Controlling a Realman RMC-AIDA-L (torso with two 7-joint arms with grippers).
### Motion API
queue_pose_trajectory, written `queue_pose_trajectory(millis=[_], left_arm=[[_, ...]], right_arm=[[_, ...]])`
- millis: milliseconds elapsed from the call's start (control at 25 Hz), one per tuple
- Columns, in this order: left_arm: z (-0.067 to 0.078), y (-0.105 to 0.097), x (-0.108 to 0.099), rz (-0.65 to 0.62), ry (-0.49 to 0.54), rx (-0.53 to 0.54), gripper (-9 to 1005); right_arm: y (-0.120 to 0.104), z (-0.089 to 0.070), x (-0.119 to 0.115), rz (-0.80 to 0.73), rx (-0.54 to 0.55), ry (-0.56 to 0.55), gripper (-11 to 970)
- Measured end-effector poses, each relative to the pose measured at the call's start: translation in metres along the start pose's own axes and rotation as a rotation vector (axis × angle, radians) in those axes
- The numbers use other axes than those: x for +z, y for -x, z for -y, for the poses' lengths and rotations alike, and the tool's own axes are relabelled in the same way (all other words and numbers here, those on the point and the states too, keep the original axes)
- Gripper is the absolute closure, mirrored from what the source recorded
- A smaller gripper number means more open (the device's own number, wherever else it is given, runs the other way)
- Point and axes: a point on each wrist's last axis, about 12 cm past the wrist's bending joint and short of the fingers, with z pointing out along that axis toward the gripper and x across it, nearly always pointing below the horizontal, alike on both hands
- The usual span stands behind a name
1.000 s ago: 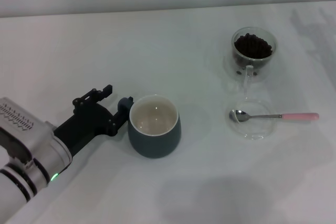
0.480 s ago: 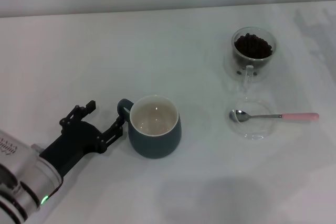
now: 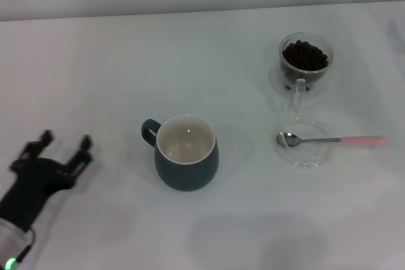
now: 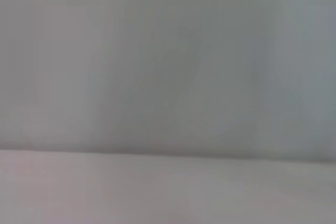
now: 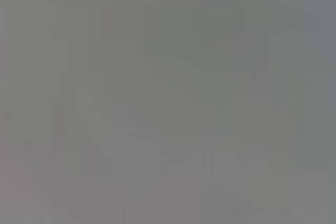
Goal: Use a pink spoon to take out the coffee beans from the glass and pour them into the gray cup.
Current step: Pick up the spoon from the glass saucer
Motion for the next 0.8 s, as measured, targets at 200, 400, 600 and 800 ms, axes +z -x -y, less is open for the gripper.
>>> queue_pose_trajectory(millis=[200,400,600,800], left_arm=[[-0.021,0.003,-0.013,0.071,0.17,-0.077,182],[-0.033,0.017,-0.006,0.14,0.178,-0.046,184],[-0.044,0.027,0.004,0.159,0.185,-0.011,186],[-0.055,0.041,0.017,0.213,0.237,-0.058,188]], right_arm=[[0.003,0.025,-0.037,-0.036,0.173,0.052,110],[-0.002,0.044,-0.089,-0.026,0.308,0.076,122],[-0.016,0.041,-0.125,-0.096,0.34,0.156,192],[-0.044,0.033,-0.154,-0.175,0.399,0.161,210]])
